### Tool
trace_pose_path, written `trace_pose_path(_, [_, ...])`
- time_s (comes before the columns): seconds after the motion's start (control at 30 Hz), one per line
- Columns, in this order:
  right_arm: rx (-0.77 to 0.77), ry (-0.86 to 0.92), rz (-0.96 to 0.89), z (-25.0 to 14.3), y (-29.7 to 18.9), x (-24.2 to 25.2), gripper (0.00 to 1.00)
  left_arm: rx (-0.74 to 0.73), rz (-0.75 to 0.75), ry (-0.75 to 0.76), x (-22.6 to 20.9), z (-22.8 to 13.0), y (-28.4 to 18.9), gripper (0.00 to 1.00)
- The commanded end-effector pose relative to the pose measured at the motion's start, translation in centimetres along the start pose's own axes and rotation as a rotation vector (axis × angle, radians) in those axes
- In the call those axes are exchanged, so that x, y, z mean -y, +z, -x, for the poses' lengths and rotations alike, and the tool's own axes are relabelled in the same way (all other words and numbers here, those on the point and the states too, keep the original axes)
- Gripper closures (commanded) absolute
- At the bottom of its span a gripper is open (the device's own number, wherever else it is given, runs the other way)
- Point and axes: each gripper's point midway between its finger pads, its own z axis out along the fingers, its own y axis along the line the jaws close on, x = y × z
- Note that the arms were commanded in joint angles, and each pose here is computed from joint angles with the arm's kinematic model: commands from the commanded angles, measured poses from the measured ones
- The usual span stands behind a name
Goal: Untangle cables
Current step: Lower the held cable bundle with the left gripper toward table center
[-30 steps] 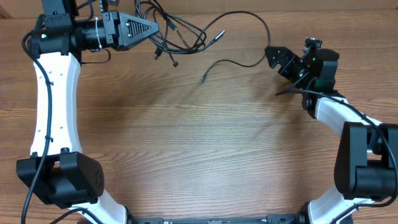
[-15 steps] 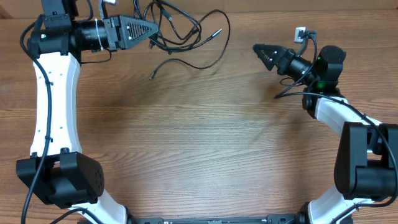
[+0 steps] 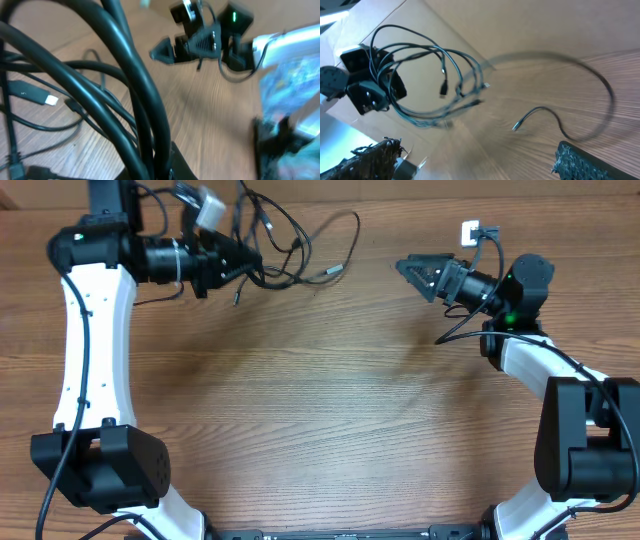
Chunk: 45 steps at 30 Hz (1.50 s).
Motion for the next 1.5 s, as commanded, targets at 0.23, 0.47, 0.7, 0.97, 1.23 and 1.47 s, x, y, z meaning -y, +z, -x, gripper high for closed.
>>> trace_pose_path(0.23, [-0.014, -0.045, 0.040, -0.8, 2.8, -2.6, 0.00, -0.363, 0.036, 0.399, 1.0, -4.8, 3.5, 0.96])
trace_pose_path(0.47, [-0.046, -0.103, 0.059, -2.0, 3.8, -3.3, 0.00, -0.435, 0.042, 0.430, 1.3, -5.5, 4.5, 0.96])
trace_pose_path(0.7, [-0.048, -0.241, 0.069, -2.4, 4.3, -3.6, 0.00, -0.479, -0.080, 0.599, 3.4, -6.7, 4.9, 0.96])
trace_pose_path(0.97, [-0.020, -0.423, 0.043, -1.9, 4.3, -3.1, 0.02, -0.507, -0.281, 0.773, 7.1, -8.5, 5.1, 0.96])
trace_pose_path(1.23, [-0.015, -0.423, 0.035, -1.8, 4.3, -3.0, 0.03, -0.426, -0.383, 0.829, 9.4, -8.3, 4.9, 0.96])
trace_pose_path(1.47, [-0.034, -0.423, 0.062, -2.2, 4.3, -3.4, 0.03, -0.443, -0.369, 0.840, 8.8, -8.4, 4.8, 0.96])
